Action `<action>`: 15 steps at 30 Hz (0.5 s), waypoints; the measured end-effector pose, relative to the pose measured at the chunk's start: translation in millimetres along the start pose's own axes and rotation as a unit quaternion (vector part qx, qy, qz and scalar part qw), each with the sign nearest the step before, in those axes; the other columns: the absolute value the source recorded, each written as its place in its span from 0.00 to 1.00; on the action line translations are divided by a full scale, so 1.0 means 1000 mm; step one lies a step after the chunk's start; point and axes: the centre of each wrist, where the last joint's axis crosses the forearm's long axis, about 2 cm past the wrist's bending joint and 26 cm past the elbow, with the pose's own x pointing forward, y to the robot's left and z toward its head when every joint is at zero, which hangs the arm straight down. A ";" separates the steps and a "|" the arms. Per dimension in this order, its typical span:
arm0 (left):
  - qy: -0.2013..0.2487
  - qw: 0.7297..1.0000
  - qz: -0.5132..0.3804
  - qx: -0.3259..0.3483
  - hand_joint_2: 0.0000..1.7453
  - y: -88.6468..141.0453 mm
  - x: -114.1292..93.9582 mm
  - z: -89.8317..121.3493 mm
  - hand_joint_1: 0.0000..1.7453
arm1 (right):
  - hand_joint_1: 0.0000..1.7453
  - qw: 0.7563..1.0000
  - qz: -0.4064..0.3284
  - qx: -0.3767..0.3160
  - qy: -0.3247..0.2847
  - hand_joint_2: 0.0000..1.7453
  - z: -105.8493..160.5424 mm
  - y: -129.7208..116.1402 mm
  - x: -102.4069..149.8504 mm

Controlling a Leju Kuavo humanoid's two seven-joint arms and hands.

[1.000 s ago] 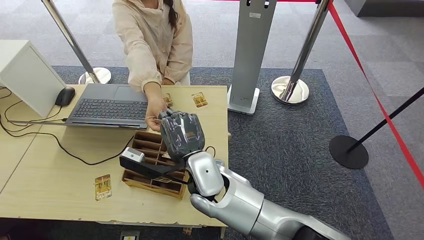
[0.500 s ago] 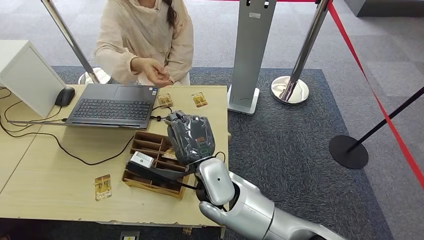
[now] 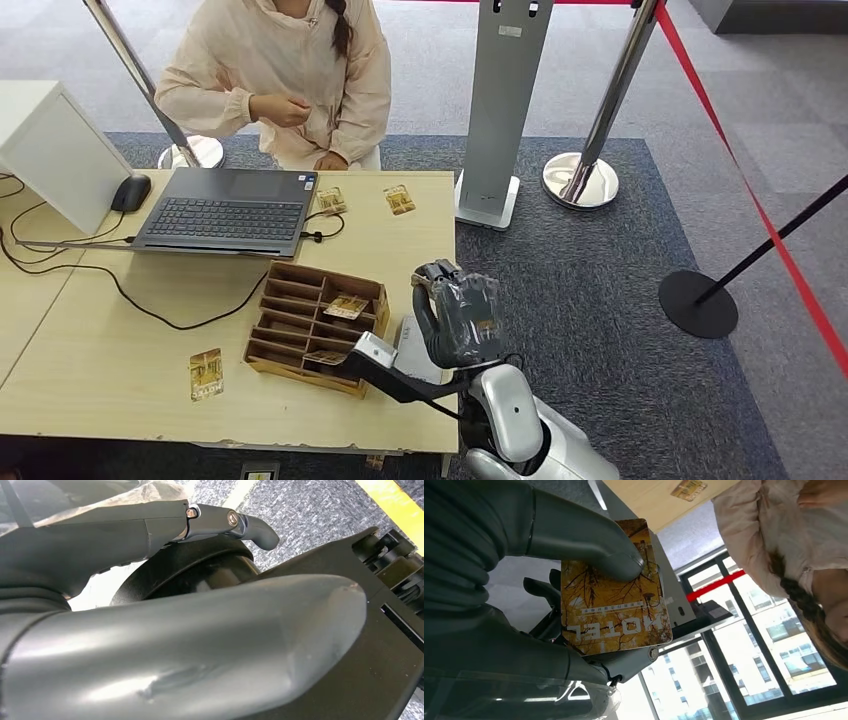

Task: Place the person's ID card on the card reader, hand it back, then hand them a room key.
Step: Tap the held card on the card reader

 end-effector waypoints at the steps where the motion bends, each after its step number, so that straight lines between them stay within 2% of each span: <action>1: 0.000 1.000 0.001 0.000 0.00 0.000 0.000 0.000 0.00 | 1.00 1.000 -0.004 0.001 0.007 1.00 0.004 0.000 -0.004; 7: 0.001 1.000 0.007 0.000 0.00 0.001 -0.001 0.000 0.00 | 1.00 0.999 -0.030 0.007 0.034 1.00 0.022 0.005 -0.021; 15: 0.002 1.000 0.012 0.001 0.00 0.001 -0.001 0.000 0.00 | 1.00 0.998 -0.050 0.029 0.041 1.00 0.035 0.015 -0.026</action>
